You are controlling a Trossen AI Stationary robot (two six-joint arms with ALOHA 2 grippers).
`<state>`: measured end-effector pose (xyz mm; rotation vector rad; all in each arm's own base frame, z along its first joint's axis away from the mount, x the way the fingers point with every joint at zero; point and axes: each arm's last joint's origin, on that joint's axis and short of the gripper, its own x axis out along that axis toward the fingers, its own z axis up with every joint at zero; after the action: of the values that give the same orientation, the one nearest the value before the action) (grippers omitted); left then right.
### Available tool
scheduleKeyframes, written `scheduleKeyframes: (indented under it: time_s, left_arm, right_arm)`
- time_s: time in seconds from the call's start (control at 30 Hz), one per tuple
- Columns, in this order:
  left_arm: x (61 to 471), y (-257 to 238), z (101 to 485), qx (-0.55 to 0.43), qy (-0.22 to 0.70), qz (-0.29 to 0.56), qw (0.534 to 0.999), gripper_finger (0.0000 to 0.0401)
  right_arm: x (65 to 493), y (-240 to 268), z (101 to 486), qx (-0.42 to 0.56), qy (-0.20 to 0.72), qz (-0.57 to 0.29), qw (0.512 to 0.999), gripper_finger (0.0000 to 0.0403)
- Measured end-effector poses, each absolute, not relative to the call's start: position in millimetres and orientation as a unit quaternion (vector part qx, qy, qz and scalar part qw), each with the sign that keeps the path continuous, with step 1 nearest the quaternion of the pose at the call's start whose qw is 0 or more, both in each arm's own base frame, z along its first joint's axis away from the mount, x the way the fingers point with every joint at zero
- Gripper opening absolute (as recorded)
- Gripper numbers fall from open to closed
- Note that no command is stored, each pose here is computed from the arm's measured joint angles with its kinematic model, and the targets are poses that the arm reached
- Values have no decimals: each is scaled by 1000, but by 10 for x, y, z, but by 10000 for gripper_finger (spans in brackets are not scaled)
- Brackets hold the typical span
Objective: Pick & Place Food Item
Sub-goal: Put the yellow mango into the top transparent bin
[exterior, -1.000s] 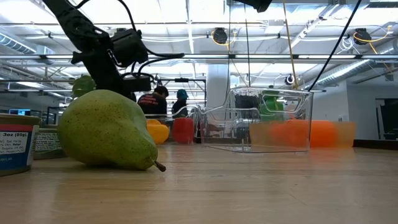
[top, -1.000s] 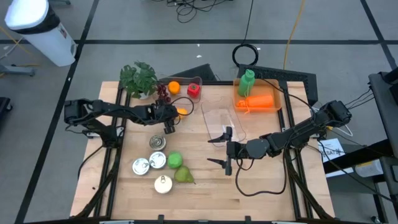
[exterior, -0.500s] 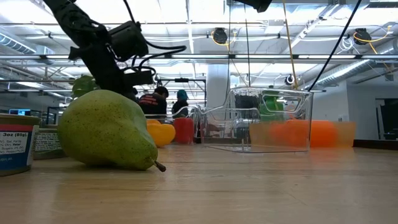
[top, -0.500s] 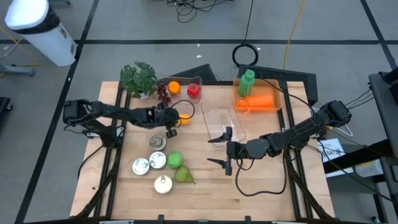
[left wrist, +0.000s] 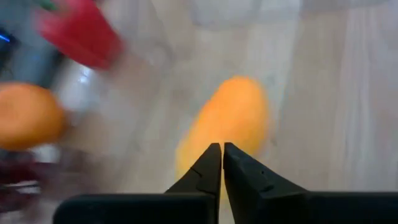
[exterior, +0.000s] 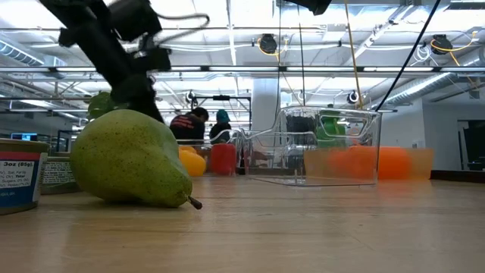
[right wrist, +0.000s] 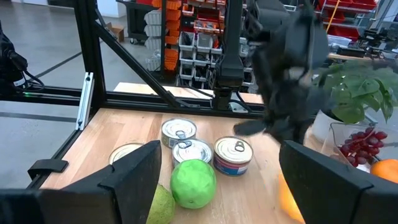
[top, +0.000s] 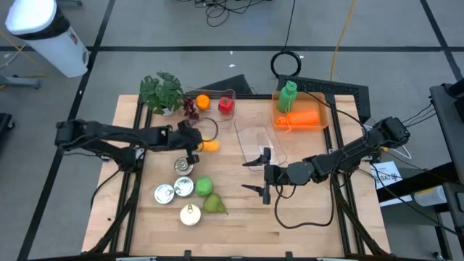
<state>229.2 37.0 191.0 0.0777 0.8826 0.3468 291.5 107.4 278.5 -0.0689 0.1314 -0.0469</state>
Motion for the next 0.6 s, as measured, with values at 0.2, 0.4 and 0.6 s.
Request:
scheduleKeyframes:
  time_s: [0.2, 0.4, 0.6]
  left_arm:
    - [2147, 362, 2264, 47, 339, 187, 921, 9]
    - [2098, 382, 2366, -9, 301, 197, 933, 62]
    - [2251, 393, 2292, -93, 279, 172, 940, 147]
  right_arm:
    - [2915, 1074, 2786, -34, 65, -23, 997, 306]
    - [2915, 1074, 2786, -34, 65, -23, 997, 306]
    - [2916, 1072, 2787, -34, 65, -24, 997, 306]
